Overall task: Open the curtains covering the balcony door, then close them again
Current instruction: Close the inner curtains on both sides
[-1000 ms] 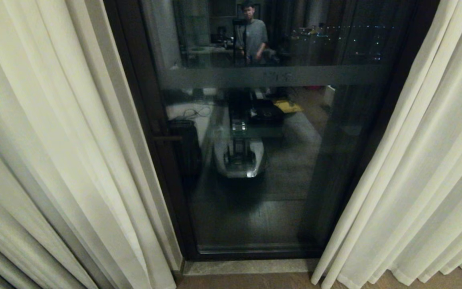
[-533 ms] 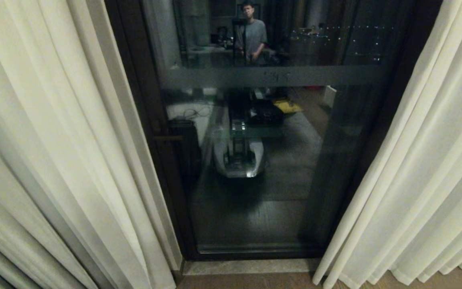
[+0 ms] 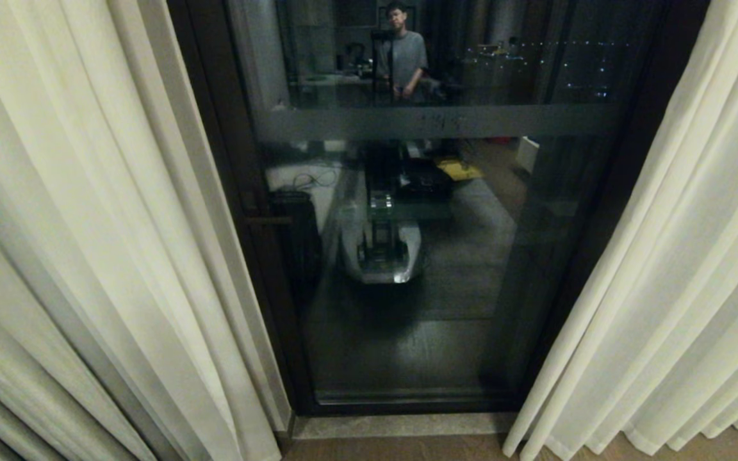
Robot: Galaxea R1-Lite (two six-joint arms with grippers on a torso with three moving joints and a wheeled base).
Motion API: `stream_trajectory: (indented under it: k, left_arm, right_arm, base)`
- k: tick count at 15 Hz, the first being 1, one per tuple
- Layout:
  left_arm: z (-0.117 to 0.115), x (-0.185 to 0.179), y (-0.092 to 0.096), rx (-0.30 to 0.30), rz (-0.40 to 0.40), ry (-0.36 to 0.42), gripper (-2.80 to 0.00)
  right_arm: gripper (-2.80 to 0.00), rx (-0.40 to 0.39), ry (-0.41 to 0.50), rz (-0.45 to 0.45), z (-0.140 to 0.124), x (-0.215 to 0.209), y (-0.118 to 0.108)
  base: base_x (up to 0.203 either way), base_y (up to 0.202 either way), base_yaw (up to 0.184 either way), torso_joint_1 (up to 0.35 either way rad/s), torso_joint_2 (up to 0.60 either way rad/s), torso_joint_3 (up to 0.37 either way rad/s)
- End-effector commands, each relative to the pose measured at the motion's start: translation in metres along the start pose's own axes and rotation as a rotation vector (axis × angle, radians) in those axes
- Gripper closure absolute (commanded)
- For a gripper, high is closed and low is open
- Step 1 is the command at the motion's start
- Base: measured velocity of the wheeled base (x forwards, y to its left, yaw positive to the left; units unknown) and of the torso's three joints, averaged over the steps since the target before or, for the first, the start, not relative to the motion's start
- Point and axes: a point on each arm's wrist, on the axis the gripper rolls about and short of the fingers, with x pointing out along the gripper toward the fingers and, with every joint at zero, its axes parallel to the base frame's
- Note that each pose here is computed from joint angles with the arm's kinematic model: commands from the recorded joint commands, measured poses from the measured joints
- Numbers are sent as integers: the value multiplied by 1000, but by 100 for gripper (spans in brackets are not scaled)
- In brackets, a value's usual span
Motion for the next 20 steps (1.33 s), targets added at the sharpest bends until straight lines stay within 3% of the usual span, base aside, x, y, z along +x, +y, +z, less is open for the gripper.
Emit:
stream_trajectory:
  k: [1,5,11,14,18,19,20]
  left_arm:
    - [8,-1,1,5,8,-58,0]
    - [47,-8,3,-5,24,-140,0]
    - [129,42,7,-2,54,-9,0]
    - [163,96,10,1,147,33,0]
    - [184,168,21,1,340,10,0]
    - [185,184,27,-5,384,-1,-280]
    - [185,199,34,-18,424,-14,-280]
  right_arm:
    - [0,1,2,0,0,0,0]
    - [0,1,1,0,0,0,0]
    - [0,1,0,0,0,0,0]
    - [0,1,0,0,0,0,0]
    - [0,1,0,0,0,0,0]
    - [0,1,0,0,0,0,0]
    - [0,1,0,0,0,0,0]
  base:
    - [0,0,0,0,0,0]
    - [0,0,0,0,0,0]
    - [0,0,0,0,0,0]
    - [0,0,0,0,0,0]
    - [0,0,0,0,0,0]
    - [0,0,0,0,0,0]
    - [0,0,0,0,0,0]
